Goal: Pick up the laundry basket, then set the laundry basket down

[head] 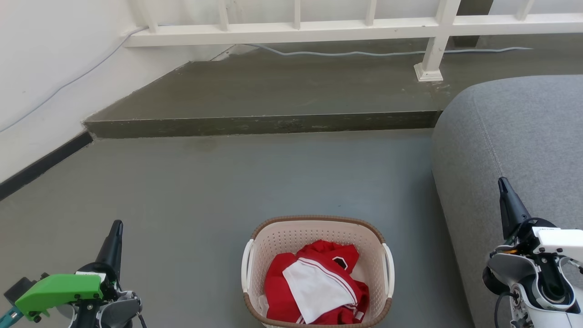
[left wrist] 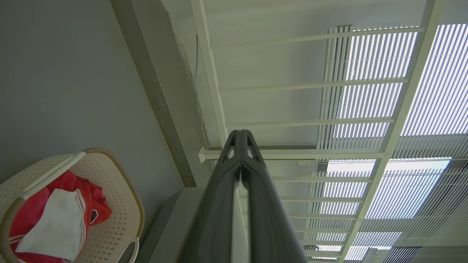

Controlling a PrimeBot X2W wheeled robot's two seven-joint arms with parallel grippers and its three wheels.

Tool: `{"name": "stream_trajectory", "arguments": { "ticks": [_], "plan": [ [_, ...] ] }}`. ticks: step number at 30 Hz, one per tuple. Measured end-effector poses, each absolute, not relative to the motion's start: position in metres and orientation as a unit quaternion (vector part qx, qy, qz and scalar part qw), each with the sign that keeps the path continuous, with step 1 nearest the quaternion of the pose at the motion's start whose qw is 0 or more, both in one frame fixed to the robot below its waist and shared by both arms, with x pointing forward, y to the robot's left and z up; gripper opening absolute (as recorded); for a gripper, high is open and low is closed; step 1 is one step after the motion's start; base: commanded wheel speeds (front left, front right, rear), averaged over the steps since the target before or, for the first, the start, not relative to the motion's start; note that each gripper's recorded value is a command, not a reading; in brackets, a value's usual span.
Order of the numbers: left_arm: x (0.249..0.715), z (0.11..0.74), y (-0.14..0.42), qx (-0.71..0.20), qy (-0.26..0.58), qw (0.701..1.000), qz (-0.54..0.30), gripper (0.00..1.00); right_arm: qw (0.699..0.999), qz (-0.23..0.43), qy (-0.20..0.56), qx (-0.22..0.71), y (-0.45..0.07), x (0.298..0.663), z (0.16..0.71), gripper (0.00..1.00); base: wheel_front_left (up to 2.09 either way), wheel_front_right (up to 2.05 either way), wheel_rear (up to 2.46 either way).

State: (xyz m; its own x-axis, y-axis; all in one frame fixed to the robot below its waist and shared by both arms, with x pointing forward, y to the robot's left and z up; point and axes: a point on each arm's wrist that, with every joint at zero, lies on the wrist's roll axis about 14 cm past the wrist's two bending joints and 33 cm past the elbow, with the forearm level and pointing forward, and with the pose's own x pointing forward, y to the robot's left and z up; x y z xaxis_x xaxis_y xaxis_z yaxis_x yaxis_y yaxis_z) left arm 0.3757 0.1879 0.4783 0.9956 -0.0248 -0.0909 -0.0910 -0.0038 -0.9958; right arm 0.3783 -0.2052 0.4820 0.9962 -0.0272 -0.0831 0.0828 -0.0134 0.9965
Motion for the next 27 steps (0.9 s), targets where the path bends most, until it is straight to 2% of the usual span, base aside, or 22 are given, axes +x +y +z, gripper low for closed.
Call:
{"name": "stream_trajectory", "arguments": {
  "ticks": [27],
  "plan": [
    [0.3757, 0.4783, 0.1879, -0.708, 0.041, 0.705, 0.023, 0.0, 0.702, -0.039, 0.02, 0.711, -0.2052, 0.3783, 0.482, 0.0, 0.0, 0.0, 0.0]
  ]
}}
